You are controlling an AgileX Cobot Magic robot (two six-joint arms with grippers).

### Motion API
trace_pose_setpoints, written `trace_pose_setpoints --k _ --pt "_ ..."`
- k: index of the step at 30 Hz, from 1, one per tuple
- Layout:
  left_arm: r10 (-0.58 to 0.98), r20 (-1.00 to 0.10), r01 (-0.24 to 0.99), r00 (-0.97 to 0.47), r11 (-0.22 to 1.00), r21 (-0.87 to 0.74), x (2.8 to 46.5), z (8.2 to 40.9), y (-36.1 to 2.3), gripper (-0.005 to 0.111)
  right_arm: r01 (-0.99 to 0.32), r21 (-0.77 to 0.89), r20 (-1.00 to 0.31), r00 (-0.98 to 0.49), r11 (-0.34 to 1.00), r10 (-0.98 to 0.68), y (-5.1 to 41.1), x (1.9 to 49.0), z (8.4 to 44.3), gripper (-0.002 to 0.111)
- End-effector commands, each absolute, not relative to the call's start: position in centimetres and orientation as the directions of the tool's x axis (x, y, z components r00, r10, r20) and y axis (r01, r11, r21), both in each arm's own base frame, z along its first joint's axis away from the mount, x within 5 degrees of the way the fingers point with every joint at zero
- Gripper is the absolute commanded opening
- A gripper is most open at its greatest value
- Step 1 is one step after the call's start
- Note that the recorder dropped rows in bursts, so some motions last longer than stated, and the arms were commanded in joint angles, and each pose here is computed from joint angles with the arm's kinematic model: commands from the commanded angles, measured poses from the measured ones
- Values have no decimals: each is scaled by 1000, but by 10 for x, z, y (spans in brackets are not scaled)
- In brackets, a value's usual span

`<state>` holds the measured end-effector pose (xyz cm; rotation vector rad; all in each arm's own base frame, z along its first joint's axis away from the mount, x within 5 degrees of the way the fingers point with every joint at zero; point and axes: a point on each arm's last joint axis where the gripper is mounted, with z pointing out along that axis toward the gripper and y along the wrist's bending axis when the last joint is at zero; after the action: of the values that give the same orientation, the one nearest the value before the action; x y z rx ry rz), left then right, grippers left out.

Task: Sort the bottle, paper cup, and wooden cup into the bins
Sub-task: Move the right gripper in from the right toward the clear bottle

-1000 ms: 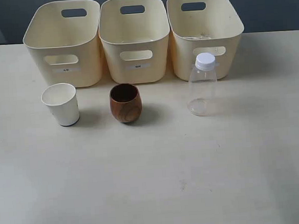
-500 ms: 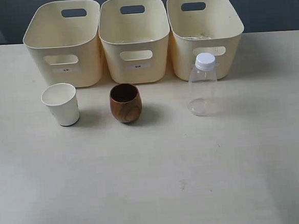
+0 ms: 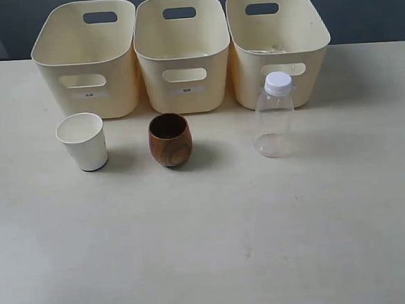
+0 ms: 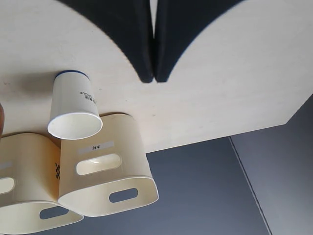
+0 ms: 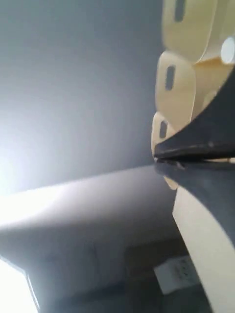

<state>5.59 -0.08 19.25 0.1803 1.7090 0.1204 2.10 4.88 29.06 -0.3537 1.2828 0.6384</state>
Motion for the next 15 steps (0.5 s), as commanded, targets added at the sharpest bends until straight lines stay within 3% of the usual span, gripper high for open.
trace_pose_setpoints --k 1,15 --pt "187 -974 52 -130 982 182 56 193 -1 0 -715 -149 -956 280 683 85 64 26 296 0" --pt "187 -974 52 -130 982 182 56 193 -1 0 -686 131 -986 -168 716 20 69 136 288 0"
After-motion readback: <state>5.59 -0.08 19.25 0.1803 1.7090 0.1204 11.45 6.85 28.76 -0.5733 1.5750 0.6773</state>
